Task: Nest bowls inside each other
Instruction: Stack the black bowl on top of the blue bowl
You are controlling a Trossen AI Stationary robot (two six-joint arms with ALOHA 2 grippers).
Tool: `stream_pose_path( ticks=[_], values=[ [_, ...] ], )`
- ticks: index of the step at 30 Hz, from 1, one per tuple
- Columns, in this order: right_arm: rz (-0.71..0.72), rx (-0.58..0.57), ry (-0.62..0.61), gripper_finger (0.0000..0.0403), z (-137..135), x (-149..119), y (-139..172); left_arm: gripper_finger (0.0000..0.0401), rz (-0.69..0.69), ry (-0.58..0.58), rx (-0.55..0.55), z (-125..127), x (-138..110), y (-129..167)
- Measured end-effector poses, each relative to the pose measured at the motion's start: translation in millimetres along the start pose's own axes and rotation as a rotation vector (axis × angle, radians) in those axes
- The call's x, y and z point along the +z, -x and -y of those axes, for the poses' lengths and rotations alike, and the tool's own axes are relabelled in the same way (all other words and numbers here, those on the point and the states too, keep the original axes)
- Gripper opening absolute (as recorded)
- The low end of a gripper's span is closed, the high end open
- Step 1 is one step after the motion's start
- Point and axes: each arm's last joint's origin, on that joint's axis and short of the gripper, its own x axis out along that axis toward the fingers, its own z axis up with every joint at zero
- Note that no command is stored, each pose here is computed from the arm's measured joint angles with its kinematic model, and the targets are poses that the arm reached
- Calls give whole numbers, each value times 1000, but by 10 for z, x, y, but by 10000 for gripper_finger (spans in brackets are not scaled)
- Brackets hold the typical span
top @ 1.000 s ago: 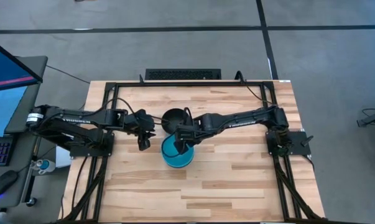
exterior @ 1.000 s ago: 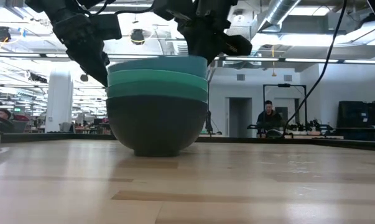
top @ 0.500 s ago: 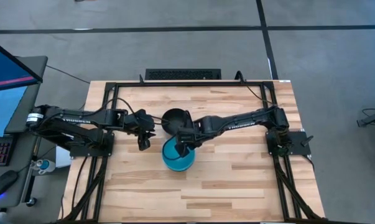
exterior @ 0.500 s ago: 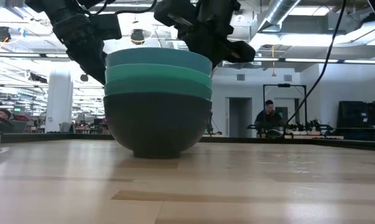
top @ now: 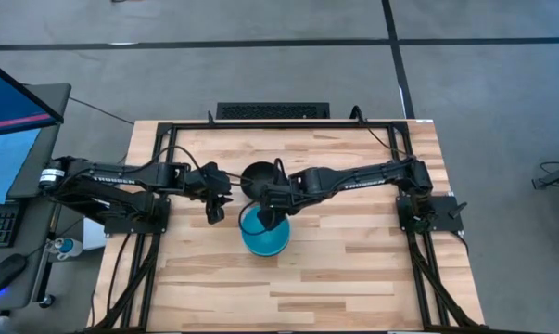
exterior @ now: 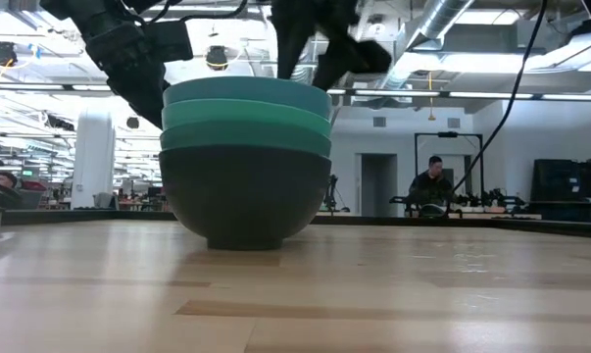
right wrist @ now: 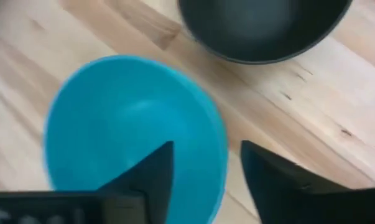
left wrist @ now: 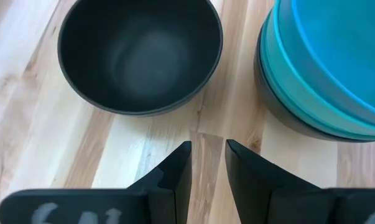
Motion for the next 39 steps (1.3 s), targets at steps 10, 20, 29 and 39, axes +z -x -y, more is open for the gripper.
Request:
stream_pose_path(
  ticks=[10,20,29,39],
  values=[
    [189,-198,33,290,114,205,760,88,-99,-268,-39,4,111,-78],
    [130,-292,10,292,270,225,825,88,-129,-567,11,29,327,-179],
    [148,-307,-11,292,307,270,822,96,-143,-684,23,-28,408,-253],
    [242,-258,-53,292,470,263,1248,152,-242,-857,26,37,389,-557]
  ],
)
